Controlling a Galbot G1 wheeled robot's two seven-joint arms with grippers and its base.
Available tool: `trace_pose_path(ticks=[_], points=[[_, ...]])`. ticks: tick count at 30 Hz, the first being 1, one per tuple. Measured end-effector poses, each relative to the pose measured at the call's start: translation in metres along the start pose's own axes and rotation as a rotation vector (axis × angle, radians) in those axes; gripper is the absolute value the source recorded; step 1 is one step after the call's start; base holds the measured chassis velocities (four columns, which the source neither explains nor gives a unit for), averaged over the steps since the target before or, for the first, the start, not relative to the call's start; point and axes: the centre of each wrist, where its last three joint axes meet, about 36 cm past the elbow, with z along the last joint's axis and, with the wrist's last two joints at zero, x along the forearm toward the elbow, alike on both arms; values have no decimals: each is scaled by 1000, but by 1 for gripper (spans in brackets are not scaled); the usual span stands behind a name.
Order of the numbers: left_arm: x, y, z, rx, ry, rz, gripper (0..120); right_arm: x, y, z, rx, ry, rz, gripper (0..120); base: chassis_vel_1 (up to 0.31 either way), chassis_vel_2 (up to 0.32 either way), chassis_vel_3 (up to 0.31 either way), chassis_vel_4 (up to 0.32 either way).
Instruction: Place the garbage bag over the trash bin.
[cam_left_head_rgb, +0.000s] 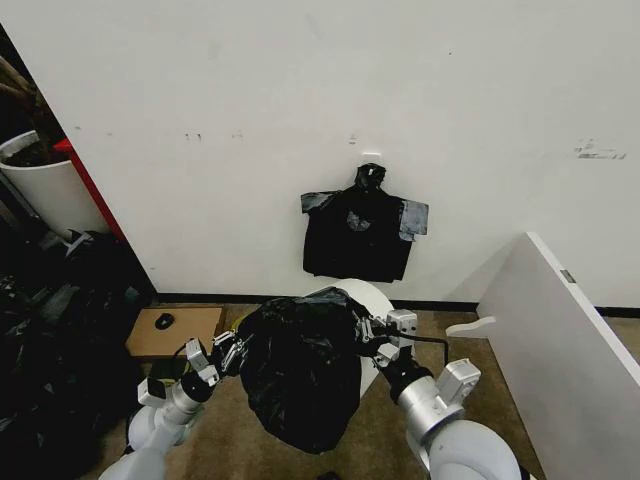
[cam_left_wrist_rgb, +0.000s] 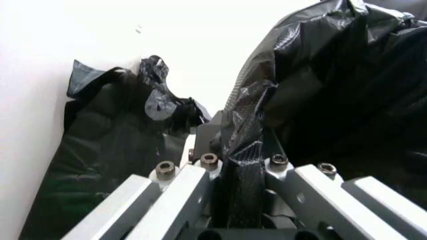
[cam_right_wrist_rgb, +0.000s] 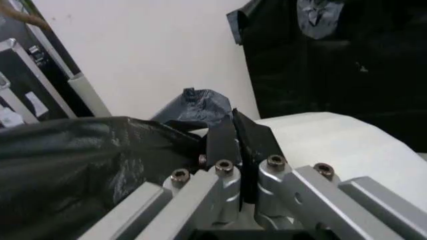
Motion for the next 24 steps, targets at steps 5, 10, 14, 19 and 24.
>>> trace_pose_path(ticks=[5,10,14,19,24], points=[[-2,2,1,-3,-5,-41,3,-1,-3,5,-1,-54,-49,0,0,0,0,0],[-13,-4,13,13,2,-185,3,-7,-11,16,1,-211,-193,22,0,0,0,0],[-20,-9,17,35,16,-242,3,-10,-13,18,11,-254,-189,34,0,0,0,0],[-30,-15,18,77,37,-283,3,-13,-13,14,29,-217,28,53,0,0,0,0],[-39,-23,15,116,55,-346,3,-9,-10,9,7,-242,78,69,0,0,0,0]])
